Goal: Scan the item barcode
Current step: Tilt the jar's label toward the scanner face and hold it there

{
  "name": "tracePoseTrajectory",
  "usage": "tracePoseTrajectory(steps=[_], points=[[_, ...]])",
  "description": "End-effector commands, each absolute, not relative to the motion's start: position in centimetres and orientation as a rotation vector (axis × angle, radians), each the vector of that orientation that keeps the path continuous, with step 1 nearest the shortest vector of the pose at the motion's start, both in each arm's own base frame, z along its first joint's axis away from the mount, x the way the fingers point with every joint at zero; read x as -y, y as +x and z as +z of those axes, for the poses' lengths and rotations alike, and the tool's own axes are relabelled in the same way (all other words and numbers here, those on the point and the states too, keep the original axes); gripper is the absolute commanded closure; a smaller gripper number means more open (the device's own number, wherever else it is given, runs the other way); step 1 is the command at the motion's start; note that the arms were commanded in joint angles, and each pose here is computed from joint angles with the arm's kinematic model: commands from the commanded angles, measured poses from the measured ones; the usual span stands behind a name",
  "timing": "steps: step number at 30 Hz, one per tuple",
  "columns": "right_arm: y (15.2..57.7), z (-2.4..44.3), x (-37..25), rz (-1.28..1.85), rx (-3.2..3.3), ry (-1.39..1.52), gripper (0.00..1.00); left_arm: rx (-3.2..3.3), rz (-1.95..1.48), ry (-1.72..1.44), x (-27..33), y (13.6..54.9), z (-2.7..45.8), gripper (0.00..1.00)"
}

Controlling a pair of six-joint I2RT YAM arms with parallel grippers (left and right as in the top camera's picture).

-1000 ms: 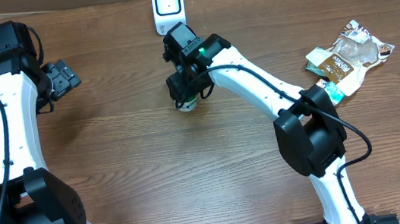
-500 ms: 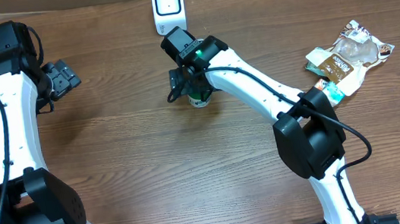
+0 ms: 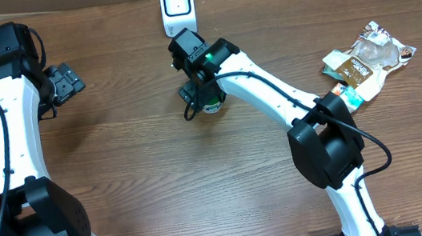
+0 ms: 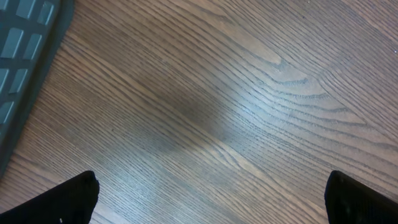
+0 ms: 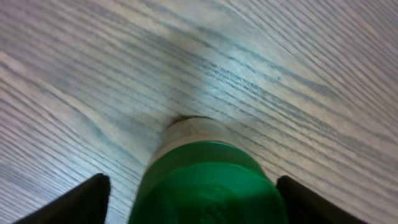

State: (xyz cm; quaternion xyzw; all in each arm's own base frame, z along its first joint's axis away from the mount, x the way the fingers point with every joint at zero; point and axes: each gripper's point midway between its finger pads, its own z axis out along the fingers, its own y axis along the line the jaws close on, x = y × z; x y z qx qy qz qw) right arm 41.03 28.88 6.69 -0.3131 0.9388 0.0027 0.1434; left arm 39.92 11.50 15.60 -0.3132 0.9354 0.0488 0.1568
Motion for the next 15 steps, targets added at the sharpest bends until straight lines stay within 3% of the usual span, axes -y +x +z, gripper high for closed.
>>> tracePoseTrajectory(steps=[1,8,15], points=[[41.2,7.8,-29.4,0.056,-2.661,-0.970,0.24,-2.654,0.151,-0.894,-11.5,40.2,16.4,0.00],[41.6,8.1,-29.2,0.099,-2.668,-0.938,0.45,-2.654,0.151,-0.893,-11.5,40.2,16.4,0.01],[41.5,11.7,-30.5,0.378,-2.670,-0.796,0.50,-2.654,0.151,-0.893,-11.5,40.2,16.4,0.00]])
